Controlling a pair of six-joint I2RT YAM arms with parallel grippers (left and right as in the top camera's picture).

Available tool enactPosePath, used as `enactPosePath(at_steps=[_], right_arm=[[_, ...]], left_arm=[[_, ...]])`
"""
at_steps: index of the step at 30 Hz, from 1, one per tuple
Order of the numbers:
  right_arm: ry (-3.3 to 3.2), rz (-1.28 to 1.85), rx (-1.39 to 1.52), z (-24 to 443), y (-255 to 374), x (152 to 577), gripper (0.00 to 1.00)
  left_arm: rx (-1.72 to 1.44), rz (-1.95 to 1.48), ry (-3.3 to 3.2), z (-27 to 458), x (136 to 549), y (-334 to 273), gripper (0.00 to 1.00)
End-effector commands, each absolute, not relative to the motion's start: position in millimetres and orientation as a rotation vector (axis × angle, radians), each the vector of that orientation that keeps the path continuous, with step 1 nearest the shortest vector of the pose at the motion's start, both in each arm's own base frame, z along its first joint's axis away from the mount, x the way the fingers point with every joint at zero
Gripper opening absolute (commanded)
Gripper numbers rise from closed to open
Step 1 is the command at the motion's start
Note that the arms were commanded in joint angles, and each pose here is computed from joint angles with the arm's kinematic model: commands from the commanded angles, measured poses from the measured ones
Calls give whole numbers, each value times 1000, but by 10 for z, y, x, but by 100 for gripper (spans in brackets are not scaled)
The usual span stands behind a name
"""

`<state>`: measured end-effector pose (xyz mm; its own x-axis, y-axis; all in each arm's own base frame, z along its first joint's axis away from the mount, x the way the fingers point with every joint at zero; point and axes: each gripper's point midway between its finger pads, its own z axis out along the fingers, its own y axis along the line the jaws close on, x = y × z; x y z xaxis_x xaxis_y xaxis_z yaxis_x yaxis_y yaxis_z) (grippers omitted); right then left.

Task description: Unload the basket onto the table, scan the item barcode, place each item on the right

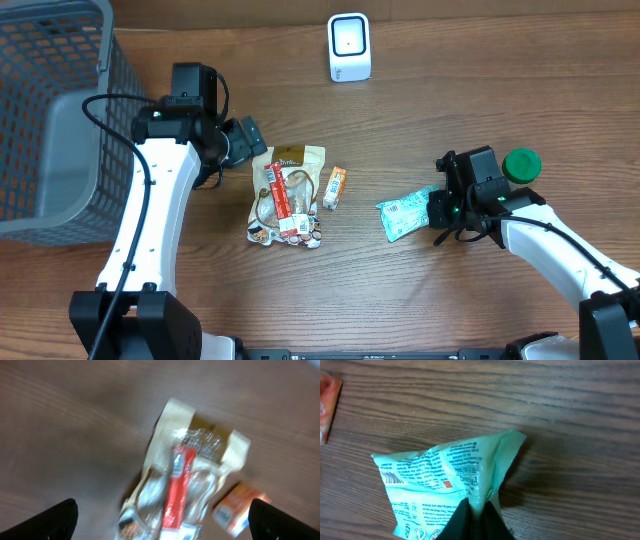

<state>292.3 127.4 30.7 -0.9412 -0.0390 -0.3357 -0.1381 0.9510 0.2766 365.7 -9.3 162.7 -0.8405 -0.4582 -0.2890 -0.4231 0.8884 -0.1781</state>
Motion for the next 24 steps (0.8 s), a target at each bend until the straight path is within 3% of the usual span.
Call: enactPosePath(at_steps=[1, 5, 6, 7, 8, 9, 17, 24], right_arm=[[2755, 428, -128, 344, 1275, 2940, 15], [2759, 427, -127, 340, 1271, 2932, 19], [2759, 427, -127, 340, 1271, 2932, 20], [2760, 428, -123, 340, 1271, 2931, 21], [2760, 429, -118, 340, 1271, 2931, 23], [2763, 431, -103, 340, 1270, 2931, 25], [2788, 437, -42, 315, 1253, 2896, 56], [2813, 456, 26, 300, 1197, 2866, 57]], left_arm=[[-600, -206, 2628, 1801, 3870, -122, 100], [-564, -397, 2673, 1805, 3807, -373, 100], [-560, -422, 2679, 1806, 3796, -405, 91], [-550, -471, 2683, 1820, 3788, -466, 49], [-537, -530, 2688, 1835, 3776, -538, 17], [-521, -620, 2699, 1844, 3751, -659, 4], [-200, -734, 2804, 1747, 3524, -1573, 4], [12, -721, 2920, 1279, 3337, -2372, 4]])
